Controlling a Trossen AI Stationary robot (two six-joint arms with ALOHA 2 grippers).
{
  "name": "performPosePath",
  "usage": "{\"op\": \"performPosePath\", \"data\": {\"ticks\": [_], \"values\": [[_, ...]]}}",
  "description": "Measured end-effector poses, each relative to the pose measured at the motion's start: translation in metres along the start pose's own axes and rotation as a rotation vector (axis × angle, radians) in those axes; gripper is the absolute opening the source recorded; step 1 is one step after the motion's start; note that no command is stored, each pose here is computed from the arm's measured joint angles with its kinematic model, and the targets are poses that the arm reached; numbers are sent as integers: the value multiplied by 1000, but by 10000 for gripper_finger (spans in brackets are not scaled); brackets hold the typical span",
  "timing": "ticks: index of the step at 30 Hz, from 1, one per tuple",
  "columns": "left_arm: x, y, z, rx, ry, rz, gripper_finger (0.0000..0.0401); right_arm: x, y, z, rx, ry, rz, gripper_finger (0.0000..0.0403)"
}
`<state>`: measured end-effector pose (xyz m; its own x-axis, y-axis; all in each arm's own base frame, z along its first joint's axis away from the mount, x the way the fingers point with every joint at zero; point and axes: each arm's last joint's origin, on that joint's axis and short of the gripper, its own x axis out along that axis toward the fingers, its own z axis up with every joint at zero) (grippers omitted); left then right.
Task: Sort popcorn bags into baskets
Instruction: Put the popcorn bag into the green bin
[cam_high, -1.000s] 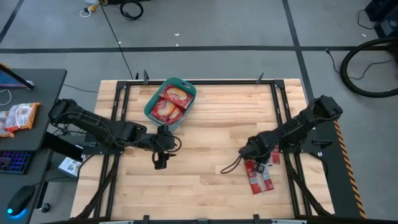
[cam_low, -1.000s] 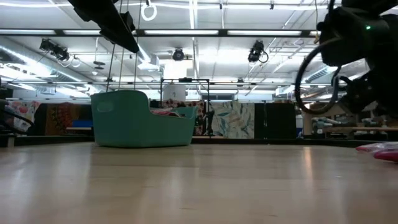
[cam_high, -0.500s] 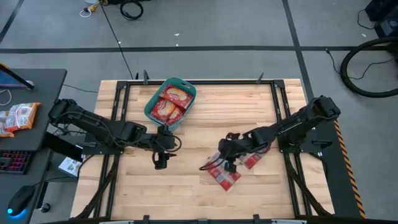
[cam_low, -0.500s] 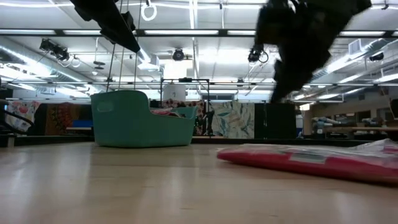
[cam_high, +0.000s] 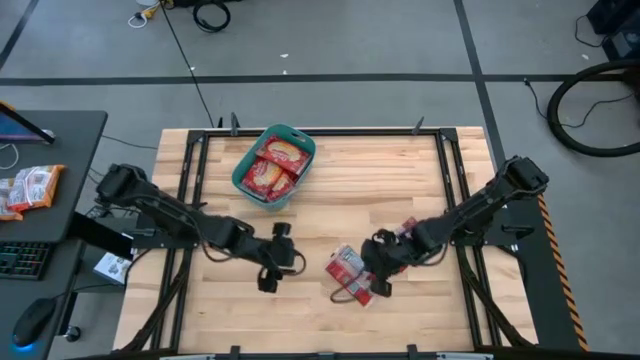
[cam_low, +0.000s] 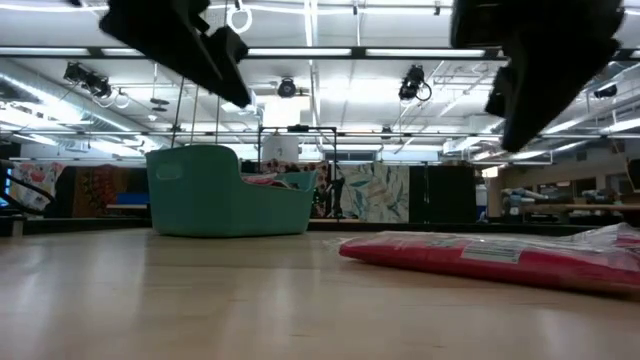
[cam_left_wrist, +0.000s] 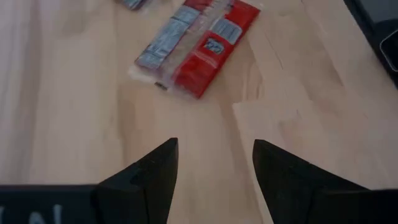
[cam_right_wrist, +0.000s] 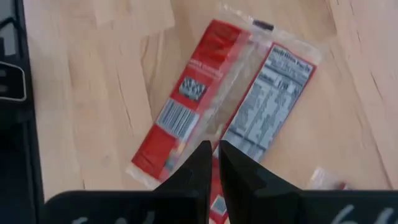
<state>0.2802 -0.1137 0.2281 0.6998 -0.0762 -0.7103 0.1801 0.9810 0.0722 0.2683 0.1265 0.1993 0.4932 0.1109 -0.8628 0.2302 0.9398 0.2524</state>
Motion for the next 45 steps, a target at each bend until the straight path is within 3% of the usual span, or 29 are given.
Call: {"op": "performPosePath", "data": {"ticks": [9, 16, 21, 26, 33, 40, 45], "values": [[51, -16, -9, 174, -2, 114, 210, -6, 25, -25, 43, -115, -81, 34], [76, -23, -19, 151, 21, 81, 210, 14, 10, -57, 134, 22, -182, 30], [86, -31, -16, 144, 31, 78, 210, 29, 8, -63, 127, 59, -203, 18], [103, -41, -9, 211, 55, 76, 210, 54, 12, -53, 67, 7, -123, 9], [118, -49, -11, 396, 90, 112, 210, 89, 16, -24, -42, -199, 28, 14], [114, -57, -18, 657, 158, 138, 210, 91, 18, -9, -88, -219, 86, 11], [115, -52, -17, 714, 172, 177, 210, 90, 21, -10, -90, -230, 91, 12]]}}
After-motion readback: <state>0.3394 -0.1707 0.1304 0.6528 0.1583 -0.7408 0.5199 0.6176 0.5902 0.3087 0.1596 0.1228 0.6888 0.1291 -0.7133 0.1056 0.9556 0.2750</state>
